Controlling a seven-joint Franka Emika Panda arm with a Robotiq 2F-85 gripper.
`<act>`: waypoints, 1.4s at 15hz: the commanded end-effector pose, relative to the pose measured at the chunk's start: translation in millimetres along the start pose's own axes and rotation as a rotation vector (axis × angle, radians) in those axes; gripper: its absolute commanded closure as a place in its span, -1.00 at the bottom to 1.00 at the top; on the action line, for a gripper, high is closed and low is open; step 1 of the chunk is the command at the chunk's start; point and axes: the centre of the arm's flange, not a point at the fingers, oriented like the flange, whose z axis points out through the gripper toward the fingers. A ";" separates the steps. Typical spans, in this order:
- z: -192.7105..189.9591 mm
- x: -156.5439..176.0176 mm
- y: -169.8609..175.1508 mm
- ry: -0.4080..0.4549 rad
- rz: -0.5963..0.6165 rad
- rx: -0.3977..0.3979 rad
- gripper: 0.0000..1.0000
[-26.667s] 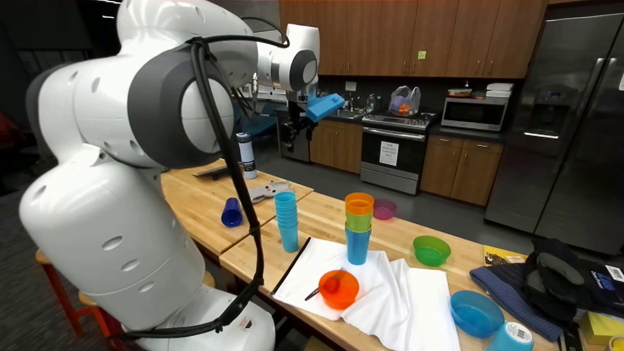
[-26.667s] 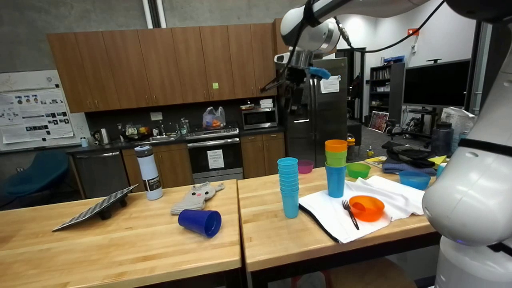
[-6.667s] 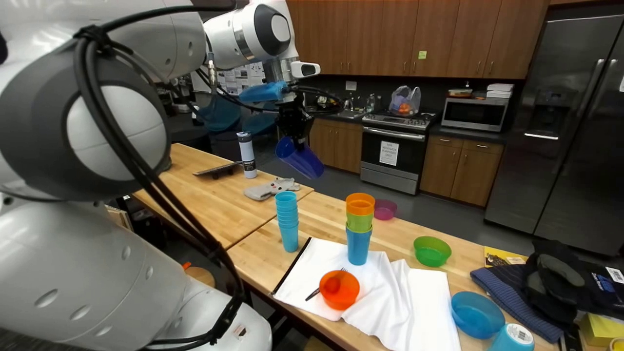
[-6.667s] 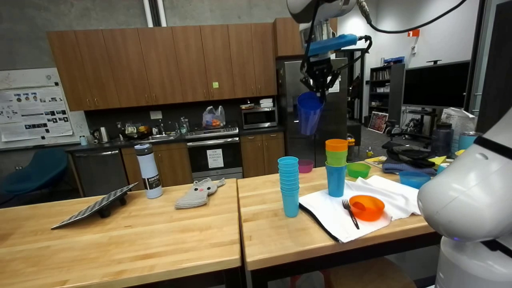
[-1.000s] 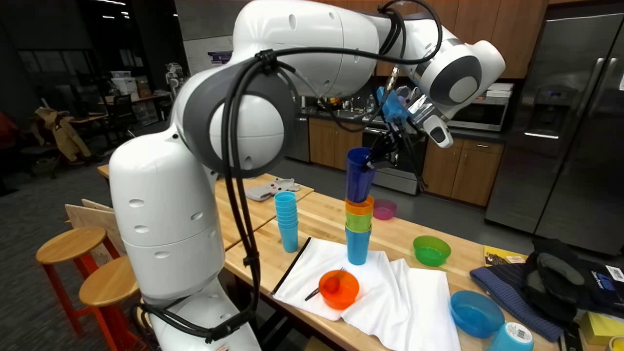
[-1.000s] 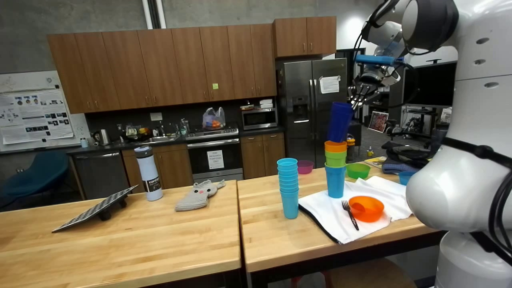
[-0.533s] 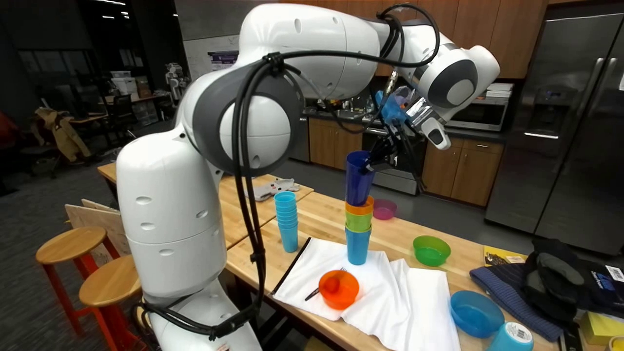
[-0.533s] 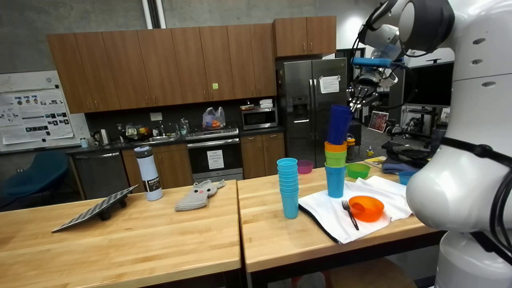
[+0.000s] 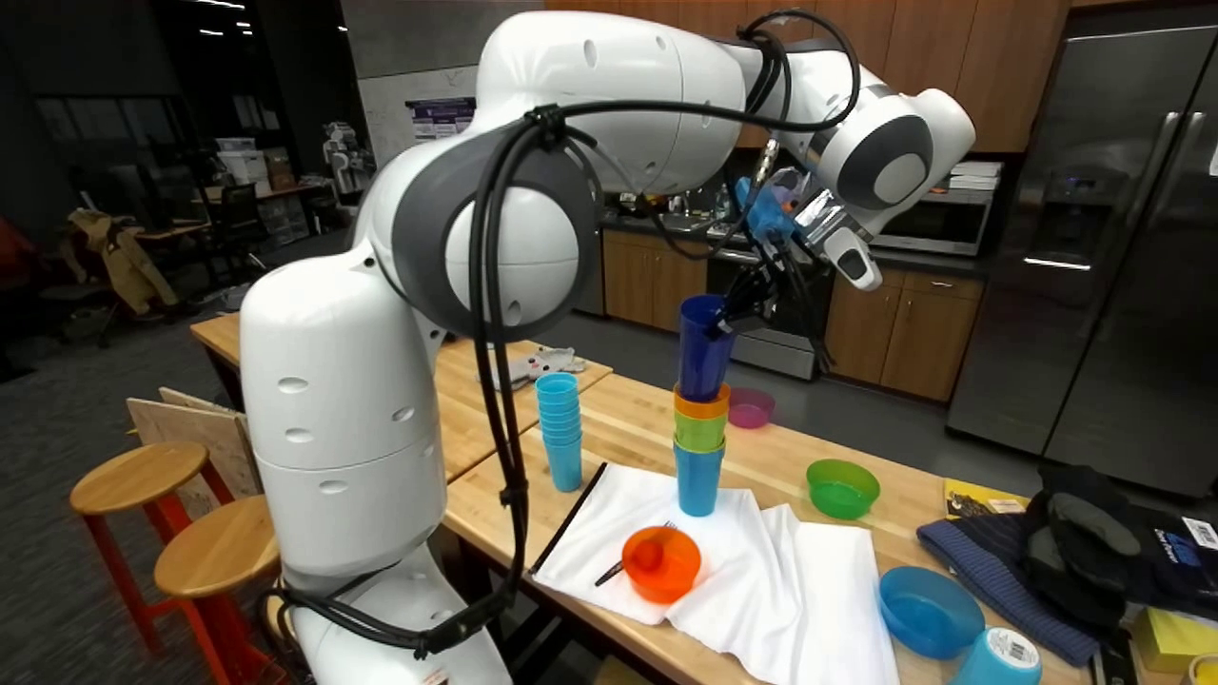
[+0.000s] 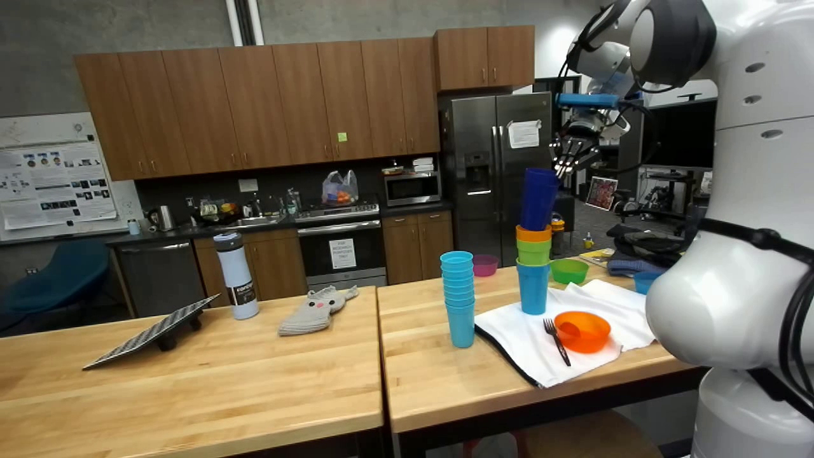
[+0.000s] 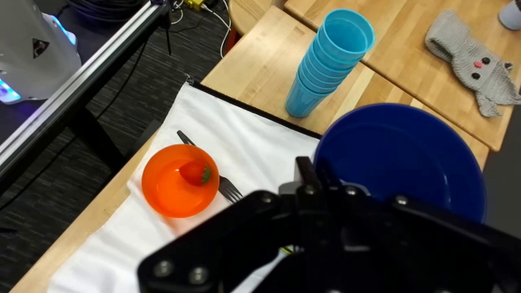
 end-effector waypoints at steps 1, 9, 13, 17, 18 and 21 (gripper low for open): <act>-7.2 1.0 -3.8 0.011 0.022 -0.016 0.98; 5.6 4.2 -2.9 0.022 0.013 -0.059 0.42; 5.4 4.0 -3.0 0.022 0.012 -0.059 0.41; 6.3 0.1 -2.4 0.038 -0.008 -0.064 -0.10; 5.7 -6.7 -2.9 0.057 -0.056 -0.083 -0.18; 14.9 -34.6 -4.5 0.024 -0.201 -0.194 -0.57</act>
